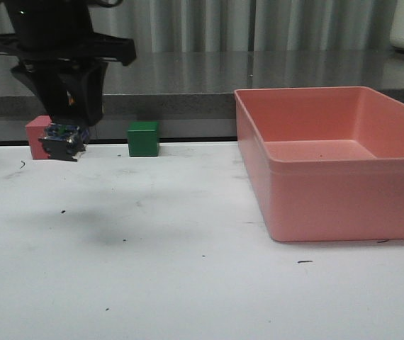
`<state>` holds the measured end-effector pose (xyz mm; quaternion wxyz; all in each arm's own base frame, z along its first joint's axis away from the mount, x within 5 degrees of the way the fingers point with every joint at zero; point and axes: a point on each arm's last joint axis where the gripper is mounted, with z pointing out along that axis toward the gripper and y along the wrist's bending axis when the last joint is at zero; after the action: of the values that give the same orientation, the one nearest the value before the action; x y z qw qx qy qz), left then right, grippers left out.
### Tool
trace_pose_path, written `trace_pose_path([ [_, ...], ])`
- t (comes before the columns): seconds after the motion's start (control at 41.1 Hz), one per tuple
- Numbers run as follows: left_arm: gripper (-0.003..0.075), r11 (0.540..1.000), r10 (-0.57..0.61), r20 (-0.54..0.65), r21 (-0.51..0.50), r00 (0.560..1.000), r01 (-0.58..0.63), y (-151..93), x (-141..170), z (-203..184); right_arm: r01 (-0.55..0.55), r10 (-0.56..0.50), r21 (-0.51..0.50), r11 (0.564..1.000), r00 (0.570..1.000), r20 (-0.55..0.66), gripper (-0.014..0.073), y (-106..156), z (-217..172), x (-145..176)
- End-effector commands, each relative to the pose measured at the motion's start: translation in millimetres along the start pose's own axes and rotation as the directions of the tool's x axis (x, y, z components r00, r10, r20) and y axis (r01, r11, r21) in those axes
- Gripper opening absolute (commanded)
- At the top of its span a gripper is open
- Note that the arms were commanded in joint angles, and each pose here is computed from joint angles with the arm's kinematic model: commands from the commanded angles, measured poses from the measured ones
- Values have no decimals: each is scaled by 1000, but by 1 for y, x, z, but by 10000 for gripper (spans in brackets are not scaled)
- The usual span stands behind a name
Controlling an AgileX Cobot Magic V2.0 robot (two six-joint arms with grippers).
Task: Place and stand button with both arms
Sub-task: 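Lift the button with the left gripper and rotate it cap-up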
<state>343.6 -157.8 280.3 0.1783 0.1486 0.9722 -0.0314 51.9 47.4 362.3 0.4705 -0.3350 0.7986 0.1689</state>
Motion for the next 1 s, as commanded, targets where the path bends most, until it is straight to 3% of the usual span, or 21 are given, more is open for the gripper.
trace_pose_path([
  [0.0,221,999,36,214,16,976,-41,4,5,-44,15,-16,16,1000,996,84,441,-2,-5,-11],
  [0.097,221,998,44,325,19,945,-54,9,18,-54,15,-16,16,1000,996,84,441,-2,-5,-11],
  [0.341,221,1000,-9,591,16,807,-1,36,54,-58,15,-16,16,1000,996,84,441,-2,-5,-11],
  [0.633,221,999,32,724,-28,689,-17,53,107,-13,15,-16,16,1000,996,84,441,-2,-5,-11],
  [0.828,221,1000,10,837,-6,547,-10,58,142,7,15,-16,16,1000,996,84,441,-2,-5,-11],
  [0.974,221,1000,-7,856,-5,517,22,66,157,19,15,-16,16,1000,996,84,441,-2,-5,-11],
])
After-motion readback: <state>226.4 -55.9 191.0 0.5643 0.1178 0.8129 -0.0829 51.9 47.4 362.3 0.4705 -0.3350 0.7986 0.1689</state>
